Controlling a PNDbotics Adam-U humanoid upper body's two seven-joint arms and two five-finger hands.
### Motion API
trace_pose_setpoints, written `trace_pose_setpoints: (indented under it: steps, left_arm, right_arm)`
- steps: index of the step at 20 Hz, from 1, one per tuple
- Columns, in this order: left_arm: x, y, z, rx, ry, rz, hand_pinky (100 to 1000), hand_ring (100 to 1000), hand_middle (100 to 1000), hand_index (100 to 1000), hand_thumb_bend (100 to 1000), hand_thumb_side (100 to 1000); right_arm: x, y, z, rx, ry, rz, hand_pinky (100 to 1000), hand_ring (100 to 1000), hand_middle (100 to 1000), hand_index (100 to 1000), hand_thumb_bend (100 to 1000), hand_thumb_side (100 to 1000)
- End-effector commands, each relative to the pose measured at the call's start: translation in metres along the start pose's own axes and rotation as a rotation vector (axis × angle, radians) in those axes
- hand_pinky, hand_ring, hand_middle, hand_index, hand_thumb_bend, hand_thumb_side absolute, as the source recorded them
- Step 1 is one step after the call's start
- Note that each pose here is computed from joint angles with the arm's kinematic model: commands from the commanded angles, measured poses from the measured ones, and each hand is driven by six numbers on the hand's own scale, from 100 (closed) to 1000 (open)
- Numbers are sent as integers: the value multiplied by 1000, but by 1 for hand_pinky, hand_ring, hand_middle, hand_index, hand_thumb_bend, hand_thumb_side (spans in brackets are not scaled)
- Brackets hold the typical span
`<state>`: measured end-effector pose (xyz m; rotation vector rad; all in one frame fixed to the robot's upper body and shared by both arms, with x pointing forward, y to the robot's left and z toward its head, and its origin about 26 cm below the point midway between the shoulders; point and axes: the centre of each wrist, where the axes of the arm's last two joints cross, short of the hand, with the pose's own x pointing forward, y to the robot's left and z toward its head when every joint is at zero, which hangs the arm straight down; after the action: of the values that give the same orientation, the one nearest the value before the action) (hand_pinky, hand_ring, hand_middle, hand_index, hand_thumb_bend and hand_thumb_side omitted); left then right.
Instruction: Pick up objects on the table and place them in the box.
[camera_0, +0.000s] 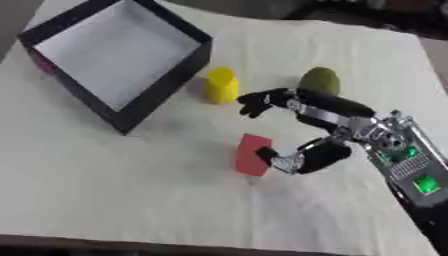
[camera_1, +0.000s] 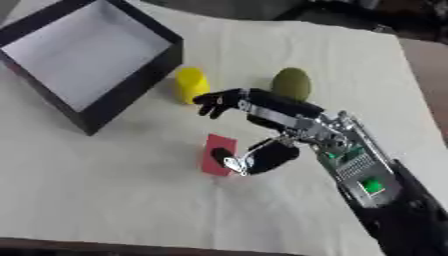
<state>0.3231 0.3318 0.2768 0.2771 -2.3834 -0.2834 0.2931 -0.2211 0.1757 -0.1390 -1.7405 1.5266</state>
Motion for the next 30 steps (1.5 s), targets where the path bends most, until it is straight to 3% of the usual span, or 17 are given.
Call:
trace_pose_setpoints:
  steps: [1,20,30]
  left_arm:
    - [9,4,-7,-6,-33,-17,977,618,913,818,114,760]
    - [9,-1,-10,-17,-36,0,978,620,914,816,113,765]
    - [9,-2,-11,-20,-35,3,979,619,916,815,114,770]
  right_arm:
    - [3,-6,4,-6,10,31,1000,834,830,984,189,170]
    - [2,-7,4,25,63,89,1000,842,837,986,175,101]
    - [3,-6,2,39,98,87,1000,845,838,987,167,173]
